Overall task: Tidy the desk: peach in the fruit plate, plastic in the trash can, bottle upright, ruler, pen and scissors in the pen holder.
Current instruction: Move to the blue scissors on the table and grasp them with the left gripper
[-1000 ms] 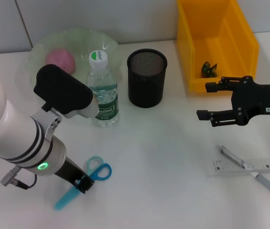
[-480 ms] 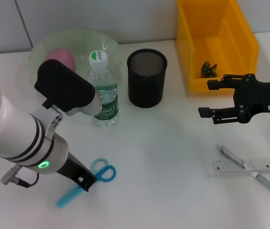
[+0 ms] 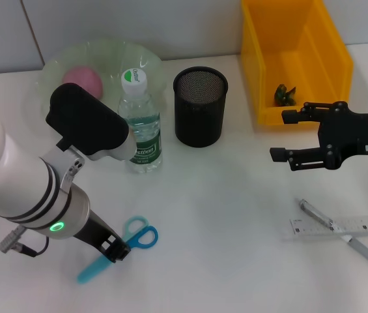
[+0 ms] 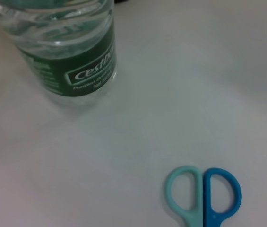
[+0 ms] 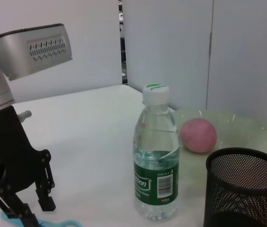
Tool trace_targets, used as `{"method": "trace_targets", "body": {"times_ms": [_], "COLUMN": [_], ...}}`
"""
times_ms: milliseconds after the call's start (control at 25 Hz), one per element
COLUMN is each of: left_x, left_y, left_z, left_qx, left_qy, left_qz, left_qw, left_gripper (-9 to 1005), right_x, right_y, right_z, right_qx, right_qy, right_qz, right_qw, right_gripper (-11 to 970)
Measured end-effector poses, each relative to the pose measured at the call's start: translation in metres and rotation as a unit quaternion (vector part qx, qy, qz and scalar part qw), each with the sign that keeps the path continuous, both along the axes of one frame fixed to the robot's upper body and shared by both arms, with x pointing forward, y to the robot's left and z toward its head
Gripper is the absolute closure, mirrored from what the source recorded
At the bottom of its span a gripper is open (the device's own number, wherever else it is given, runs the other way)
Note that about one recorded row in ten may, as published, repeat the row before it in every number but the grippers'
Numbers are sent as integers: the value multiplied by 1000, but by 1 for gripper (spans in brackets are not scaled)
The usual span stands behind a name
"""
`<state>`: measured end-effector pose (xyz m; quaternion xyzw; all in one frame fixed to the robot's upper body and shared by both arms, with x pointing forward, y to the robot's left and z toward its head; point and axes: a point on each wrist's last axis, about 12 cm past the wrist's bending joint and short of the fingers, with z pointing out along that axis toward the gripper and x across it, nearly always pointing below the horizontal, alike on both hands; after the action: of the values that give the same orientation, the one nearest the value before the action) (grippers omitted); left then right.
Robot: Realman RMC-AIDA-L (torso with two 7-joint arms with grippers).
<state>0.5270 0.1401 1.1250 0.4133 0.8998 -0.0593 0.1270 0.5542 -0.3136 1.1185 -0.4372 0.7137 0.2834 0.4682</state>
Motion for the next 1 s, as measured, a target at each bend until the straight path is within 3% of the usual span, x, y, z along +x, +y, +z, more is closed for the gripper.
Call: {"method": "trace_targets", "body": {"times_ms": [80, 160, 600, 1000], "left_x": [-1, -1, 1, 1], "left_y": [-1, -1, -1, -2], "left_z": [0, 0, -2, -4], "left_qx": [0, 0, 0, -2], "left_qy": [0, 1, 0, 2], "left_qz": [-2, -4, -1, 0], "left_qw": [1000, 1000, 1000, 1000], "left_gripper": [746, 627, 550, 544], "right_x": [0, 0, -1, -1], "right_y": [0, 0, -1, -1], "right_z": [0, 0, 0, -1], "right_qx": [0, 0, 0, 0], "right_qy": [0, 0, 0, 0], "right_qz": [0, 0, -1, -1], "right_qw": [1000, 1000, 1000, 1000], "right_gripper": [146, 146, 146, 147]}}
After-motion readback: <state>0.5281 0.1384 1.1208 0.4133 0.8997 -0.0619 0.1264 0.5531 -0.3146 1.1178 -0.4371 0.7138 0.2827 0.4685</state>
